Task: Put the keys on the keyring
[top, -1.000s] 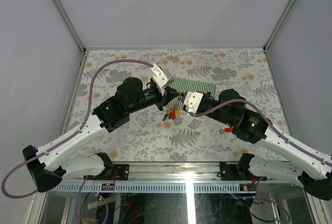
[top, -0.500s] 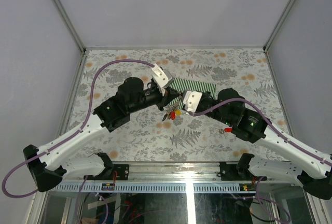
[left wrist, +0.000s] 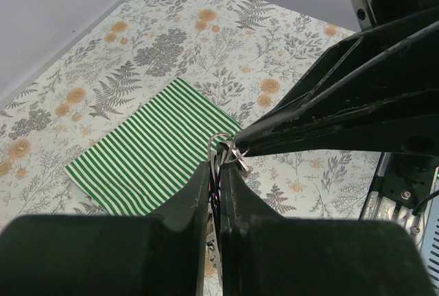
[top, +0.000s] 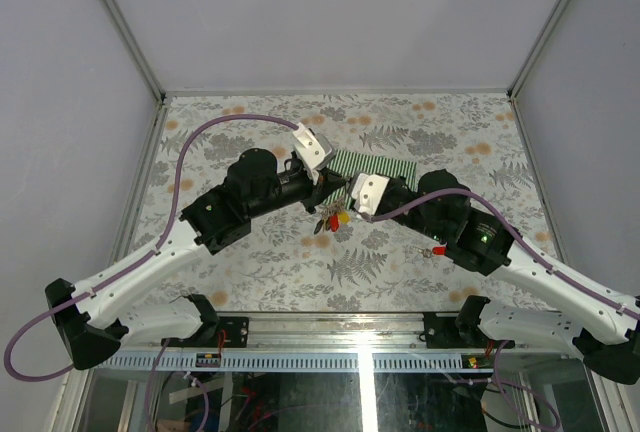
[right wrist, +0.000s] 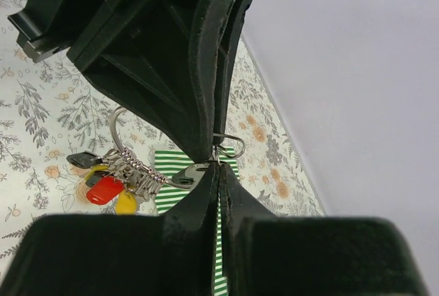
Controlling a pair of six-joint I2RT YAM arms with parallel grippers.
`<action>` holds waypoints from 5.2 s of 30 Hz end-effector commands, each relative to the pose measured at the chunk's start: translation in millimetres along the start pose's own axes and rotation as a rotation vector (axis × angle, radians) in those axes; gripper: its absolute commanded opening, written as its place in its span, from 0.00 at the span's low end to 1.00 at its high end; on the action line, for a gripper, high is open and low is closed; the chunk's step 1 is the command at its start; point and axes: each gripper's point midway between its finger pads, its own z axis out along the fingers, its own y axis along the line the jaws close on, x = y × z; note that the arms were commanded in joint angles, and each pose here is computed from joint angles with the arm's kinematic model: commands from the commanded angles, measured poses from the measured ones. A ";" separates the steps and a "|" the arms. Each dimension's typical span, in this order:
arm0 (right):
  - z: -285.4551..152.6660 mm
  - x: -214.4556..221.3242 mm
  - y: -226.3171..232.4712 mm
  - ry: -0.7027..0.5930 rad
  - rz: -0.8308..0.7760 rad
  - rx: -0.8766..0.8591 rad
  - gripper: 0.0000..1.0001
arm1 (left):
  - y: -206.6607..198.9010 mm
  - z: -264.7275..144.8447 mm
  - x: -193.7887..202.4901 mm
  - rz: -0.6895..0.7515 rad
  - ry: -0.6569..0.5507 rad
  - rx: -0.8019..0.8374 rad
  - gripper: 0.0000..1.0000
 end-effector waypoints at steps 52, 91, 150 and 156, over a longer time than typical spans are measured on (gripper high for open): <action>-3.6 -21.4 -38.7 -0.024 0.037 0.162 0.04 | -27.9 7.5 -8.1 0.057 -0.008 0.149 0.00; -31.0 -18.6 -40.0 -0.022 0.024 0.177 0.28 | -27.1 7.2 -10.9 0.041 -0.018 0.132 0.00; -60.7 -120.7 73.3 -0.565 0.655 -0.486 0.09 | -90.7 -112.1 -99.1 -0.232 -0.334 0.390 0.00; -62.3 -121.6 70.6 -0.567 0.668 -0.473 0.00 | -89.8 -111.4 -97.7 -0.237 -0.332 0.385 0.06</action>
